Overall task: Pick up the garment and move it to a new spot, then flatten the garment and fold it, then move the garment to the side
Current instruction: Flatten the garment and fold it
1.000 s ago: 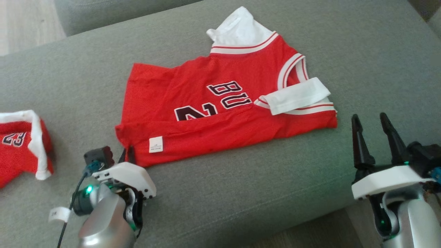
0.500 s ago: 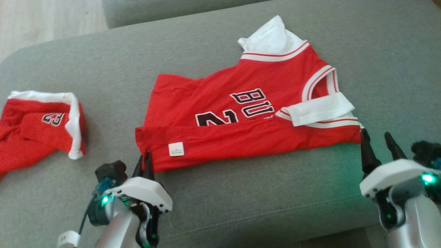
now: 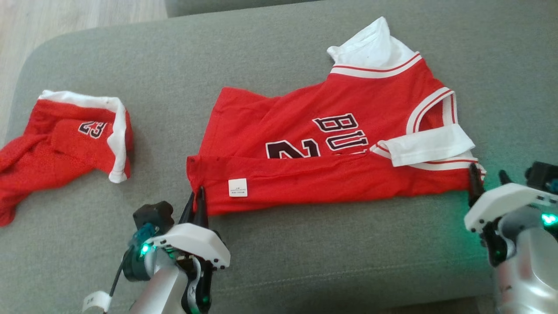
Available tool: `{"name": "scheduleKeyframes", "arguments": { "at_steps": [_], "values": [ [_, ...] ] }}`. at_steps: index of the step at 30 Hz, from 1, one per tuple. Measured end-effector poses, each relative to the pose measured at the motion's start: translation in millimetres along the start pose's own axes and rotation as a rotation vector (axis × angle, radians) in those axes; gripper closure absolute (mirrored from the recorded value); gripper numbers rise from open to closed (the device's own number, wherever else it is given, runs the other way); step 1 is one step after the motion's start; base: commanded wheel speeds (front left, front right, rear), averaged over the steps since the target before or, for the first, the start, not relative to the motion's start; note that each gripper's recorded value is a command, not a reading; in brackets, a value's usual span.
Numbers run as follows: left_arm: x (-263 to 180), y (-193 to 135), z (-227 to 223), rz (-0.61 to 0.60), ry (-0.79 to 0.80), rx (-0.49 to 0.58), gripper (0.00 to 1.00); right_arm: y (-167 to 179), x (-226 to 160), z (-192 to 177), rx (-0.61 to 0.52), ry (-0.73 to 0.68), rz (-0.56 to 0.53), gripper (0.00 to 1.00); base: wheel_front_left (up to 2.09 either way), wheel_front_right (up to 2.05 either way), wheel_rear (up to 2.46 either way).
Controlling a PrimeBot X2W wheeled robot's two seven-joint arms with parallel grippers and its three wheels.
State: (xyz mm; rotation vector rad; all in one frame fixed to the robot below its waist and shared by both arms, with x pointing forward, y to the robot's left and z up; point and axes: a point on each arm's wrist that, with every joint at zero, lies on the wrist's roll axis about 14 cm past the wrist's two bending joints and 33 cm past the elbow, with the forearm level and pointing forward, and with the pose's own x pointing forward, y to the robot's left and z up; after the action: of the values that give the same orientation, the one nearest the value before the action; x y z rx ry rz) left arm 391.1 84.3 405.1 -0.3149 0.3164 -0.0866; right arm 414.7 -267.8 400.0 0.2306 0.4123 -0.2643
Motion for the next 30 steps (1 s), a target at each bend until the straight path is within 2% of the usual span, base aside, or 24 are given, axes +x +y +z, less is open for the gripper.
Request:
{"name": "scheduleKeyframes", "arguments": {
  "at_steps": [8, 9, 10, 15, 22, 30],
  "values": [
    [3.2, 3.9, -4.5, 0.014, 0.013, -0.003, 1.00, 15.6, 11.8, -26.7, 0.030, 0.108, 0.025, 0.00, 0.00, 0.00, 0.00],
    [3.7, 3.6, -4.0, 0.013, 0.012, -0.002, 1.00, 18.9, 12.2, -27.8, 0.034, 0.114, 0.034, 0.56, 0.00, 0.00, 0.00],
    [4.2, 3.5, -3.5, 0.013, 0.011, -0.002, 1.00, 21.3, 12.9, -26.3, 0.034, 0.108, 0.040, 1.00, 0.00, 0.00, 0.00],
    [4.1, 1.0, 0.4, 0.007, 0.002, 0.004, 1.00, 18.6, 9.4, -20.4, 0.025, 0.079, 0.035, 1.00, 0.00, 0.00, 0.00],
    [-6.3, -5.9, 5.3, -0.011, -0.016, 0.012, 1.00, -10.3, -10.4, -13.5, 0.032, 0.034, -0.033, 1.00, 0.00, 0.00, 0.00],
    [-37.0, -19.7, -21.4, -0.049, 0.044, -0.005, 1.00, -41.1, -42.0, -22.2, 0.029, 0.044, -0.089, 1.00, 0.00, 0.00, 0.00]
  ]
}}
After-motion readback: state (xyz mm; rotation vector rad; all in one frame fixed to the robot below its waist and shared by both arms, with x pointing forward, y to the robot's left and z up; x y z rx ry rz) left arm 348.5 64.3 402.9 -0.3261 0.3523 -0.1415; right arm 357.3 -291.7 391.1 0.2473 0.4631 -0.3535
